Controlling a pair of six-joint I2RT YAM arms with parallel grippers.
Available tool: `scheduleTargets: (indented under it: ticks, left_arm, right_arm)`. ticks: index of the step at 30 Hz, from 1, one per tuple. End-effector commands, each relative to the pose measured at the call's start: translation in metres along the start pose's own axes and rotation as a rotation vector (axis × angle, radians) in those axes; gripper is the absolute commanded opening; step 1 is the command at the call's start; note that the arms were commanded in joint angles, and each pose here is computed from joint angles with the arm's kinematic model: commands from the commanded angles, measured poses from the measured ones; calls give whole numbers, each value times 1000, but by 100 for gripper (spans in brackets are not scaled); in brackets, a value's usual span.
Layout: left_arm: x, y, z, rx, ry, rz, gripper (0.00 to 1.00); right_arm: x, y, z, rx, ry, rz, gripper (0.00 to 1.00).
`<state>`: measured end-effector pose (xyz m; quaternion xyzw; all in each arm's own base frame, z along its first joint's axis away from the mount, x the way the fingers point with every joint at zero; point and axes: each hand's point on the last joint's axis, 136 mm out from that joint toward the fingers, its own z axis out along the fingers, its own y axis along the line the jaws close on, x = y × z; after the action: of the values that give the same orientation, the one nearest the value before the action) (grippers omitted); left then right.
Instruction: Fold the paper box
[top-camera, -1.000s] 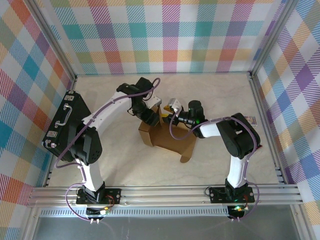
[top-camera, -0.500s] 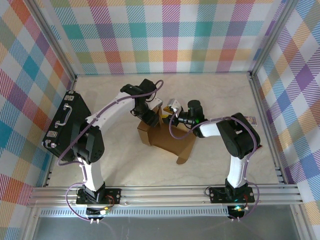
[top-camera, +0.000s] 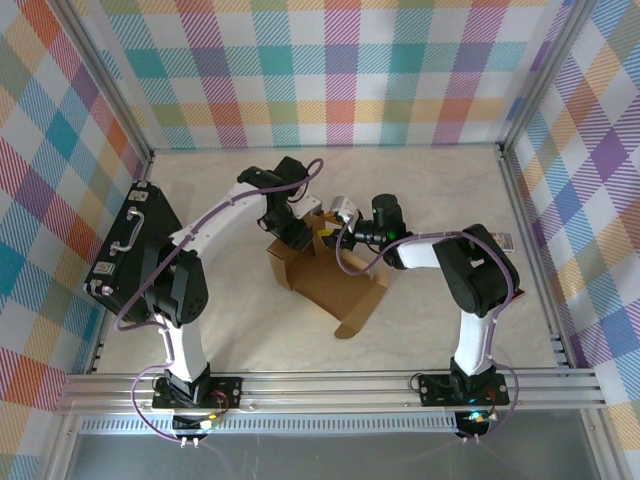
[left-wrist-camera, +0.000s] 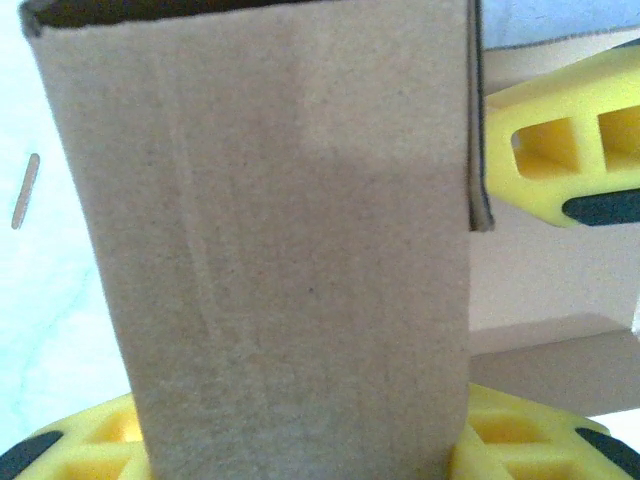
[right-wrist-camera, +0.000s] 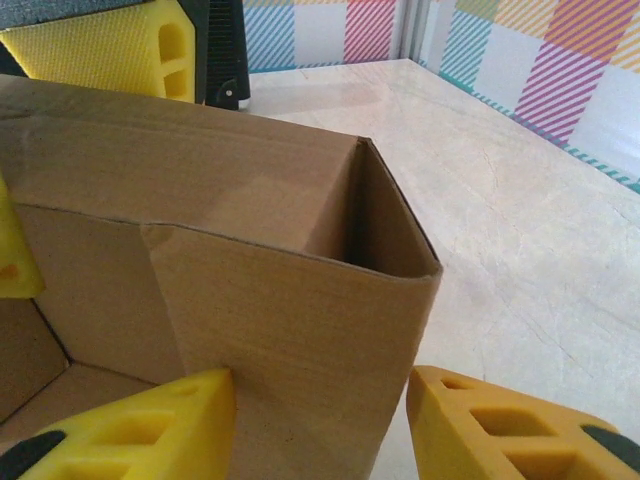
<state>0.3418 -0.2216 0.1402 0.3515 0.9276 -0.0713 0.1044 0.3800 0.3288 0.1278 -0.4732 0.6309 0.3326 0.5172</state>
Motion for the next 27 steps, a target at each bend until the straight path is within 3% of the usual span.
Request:
scheduleTargets:
  ticks: [1,13,27]
  left_arm:
    - [1,-14,-18,67,-43,20,46]
    - [-5,-22,-40,170,-132,-24,49]
    - [-9,-27,-38,213,-153,-43,51]
  right_arm:
    - [2,4,5,-32,-2,-22,49]
    - [0,15,2,-68,-36,-70,49]
    - [-5,17,5,-89,-73,-53,49]
